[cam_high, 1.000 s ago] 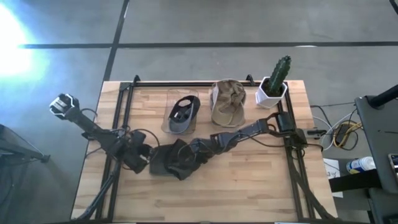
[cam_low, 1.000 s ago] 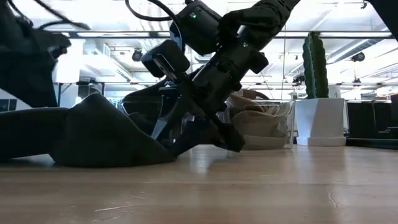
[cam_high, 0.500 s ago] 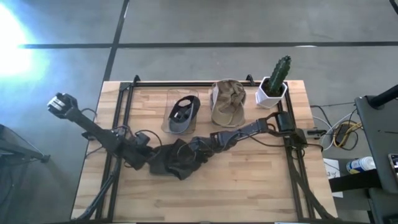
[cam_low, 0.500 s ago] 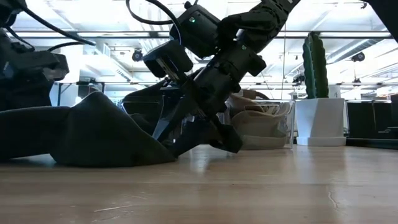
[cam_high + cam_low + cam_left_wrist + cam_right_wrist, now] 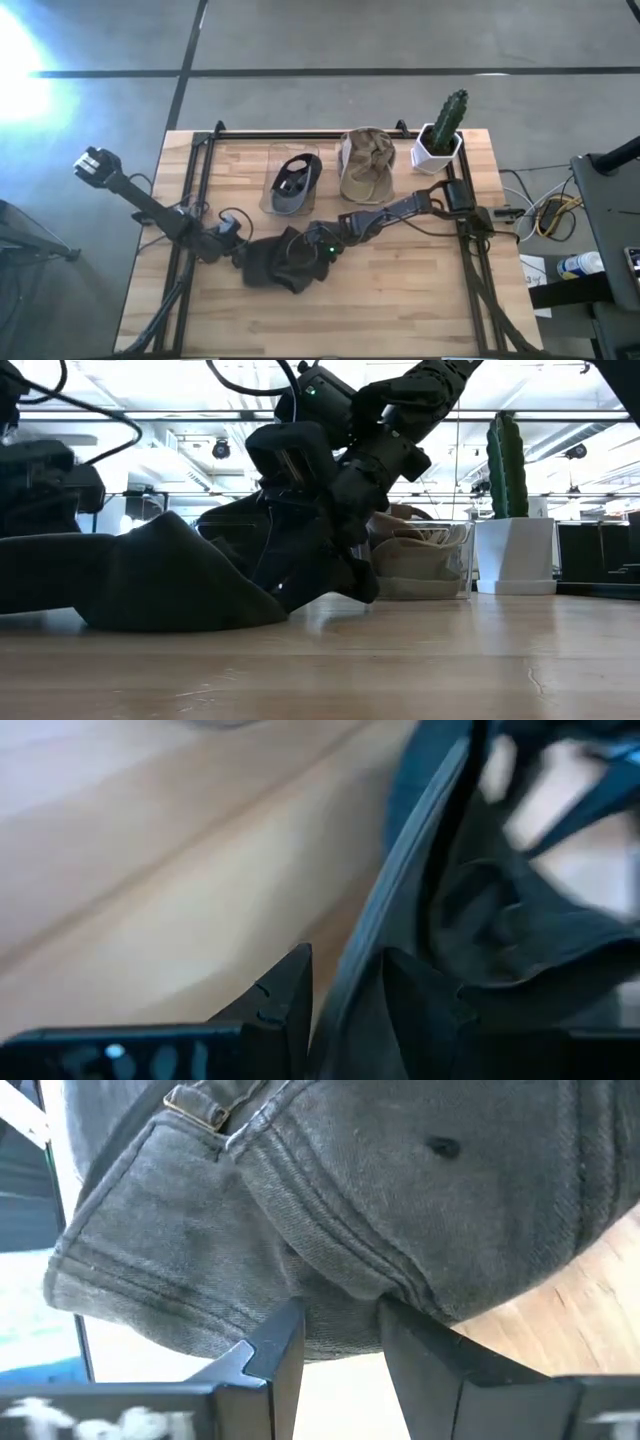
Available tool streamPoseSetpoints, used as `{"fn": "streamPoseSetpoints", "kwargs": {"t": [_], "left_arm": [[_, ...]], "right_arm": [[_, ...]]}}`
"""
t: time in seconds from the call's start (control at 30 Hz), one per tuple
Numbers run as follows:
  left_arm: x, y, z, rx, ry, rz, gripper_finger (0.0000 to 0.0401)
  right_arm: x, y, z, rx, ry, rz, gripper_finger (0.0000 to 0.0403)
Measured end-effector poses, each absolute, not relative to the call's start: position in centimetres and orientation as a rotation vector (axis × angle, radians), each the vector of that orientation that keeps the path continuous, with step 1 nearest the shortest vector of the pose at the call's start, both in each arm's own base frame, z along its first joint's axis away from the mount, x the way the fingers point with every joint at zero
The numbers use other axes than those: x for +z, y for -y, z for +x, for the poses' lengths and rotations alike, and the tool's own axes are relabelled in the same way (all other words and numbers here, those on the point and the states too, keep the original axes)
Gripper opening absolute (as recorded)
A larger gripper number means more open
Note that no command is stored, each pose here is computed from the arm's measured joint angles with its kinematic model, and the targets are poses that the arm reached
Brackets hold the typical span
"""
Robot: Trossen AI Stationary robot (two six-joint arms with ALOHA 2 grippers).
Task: Pick & Place hat
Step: Put the black cap into the left transparent bin
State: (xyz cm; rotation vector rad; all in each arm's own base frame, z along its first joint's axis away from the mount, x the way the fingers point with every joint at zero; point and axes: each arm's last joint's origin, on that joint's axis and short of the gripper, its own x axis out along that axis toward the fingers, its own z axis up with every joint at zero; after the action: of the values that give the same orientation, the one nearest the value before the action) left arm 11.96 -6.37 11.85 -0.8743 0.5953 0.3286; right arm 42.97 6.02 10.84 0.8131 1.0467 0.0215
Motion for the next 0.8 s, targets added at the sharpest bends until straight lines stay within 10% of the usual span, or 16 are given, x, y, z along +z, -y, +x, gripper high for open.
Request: {"fn": "streamPoseSetpoints", "kwargs": {"t": [0.43, 0.8], "left_arm": [[13.8, 7.3, 12.8, 0.178, -0.606, -0.987, 0.0015], [19.2, 8.0, 14.5, 0.183, -0.386, -1.036, 0.0008]], "right_arm": [[11.5, -6.0, 42.8, 0.053, -1.037, 0.761, 0.0132], [17.5, -4.7, 40.6, -0.180, -0.946, 0.526, 0.0132]]}}
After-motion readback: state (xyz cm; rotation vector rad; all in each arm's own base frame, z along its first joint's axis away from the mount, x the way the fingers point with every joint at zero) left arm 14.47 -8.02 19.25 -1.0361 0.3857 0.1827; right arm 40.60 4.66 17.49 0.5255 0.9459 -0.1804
